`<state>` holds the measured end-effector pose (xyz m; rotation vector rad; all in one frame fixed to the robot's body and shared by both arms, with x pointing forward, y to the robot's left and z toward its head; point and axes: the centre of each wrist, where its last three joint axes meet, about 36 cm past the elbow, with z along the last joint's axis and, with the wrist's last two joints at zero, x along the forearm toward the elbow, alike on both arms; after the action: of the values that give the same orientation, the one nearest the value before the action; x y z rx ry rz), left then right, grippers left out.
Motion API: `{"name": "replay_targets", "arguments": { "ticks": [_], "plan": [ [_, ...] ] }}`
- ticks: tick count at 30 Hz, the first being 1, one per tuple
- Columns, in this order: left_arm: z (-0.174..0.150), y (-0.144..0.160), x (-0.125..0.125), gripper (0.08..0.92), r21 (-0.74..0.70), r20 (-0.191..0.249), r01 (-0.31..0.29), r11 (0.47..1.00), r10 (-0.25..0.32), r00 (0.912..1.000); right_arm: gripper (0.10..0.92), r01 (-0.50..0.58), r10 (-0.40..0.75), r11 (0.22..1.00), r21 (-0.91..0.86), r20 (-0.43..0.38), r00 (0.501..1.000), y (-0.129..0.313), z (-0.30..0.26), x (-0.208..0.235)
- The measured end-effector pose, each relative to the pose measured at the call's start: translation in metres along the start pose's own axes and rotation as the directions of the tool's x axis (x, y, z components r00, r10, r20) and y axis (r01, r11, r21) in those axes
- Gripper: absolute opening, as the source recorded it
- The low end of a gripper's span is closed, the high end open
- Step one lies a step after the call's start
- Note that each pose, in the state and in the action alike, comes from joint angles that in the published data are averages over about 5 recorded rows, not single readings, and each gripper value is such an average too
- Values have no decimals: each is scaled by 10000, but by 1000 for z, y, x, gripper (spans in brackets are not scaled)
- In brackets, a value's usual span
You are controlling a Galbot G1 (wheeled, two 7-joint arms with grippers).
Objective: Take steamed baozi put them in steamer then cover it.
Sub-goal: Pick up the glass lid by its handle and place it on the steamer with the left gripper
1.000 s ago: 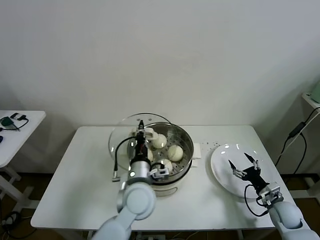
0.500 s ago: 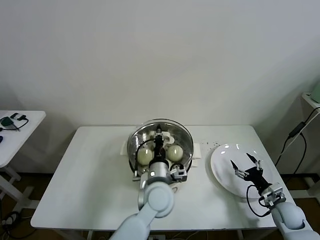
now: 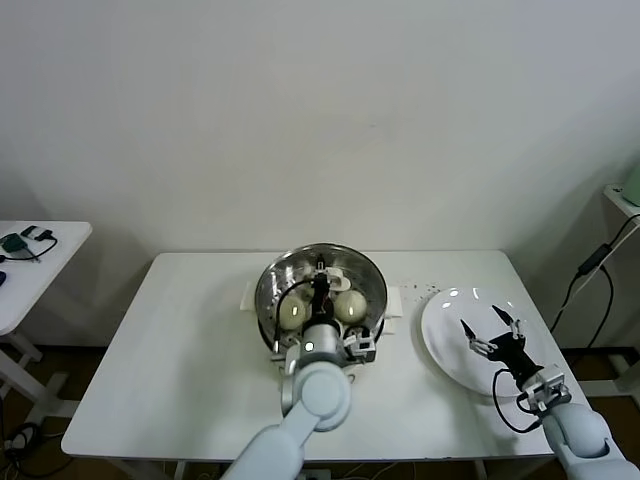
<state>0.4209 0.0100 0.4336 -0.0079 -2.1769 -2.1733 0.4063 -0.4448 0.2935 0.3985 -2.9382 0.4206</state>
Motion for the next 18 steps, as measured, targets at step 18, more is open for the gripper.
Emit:
{"name": "replay_targets", "arguments": {
  "ticks": [18],
  "plan": [
    [-1,-8,-6,154,4,42,-89,10000,89,10000,823,38,-38,9999,139,6,10000,-1,2,3]
  ]
}}
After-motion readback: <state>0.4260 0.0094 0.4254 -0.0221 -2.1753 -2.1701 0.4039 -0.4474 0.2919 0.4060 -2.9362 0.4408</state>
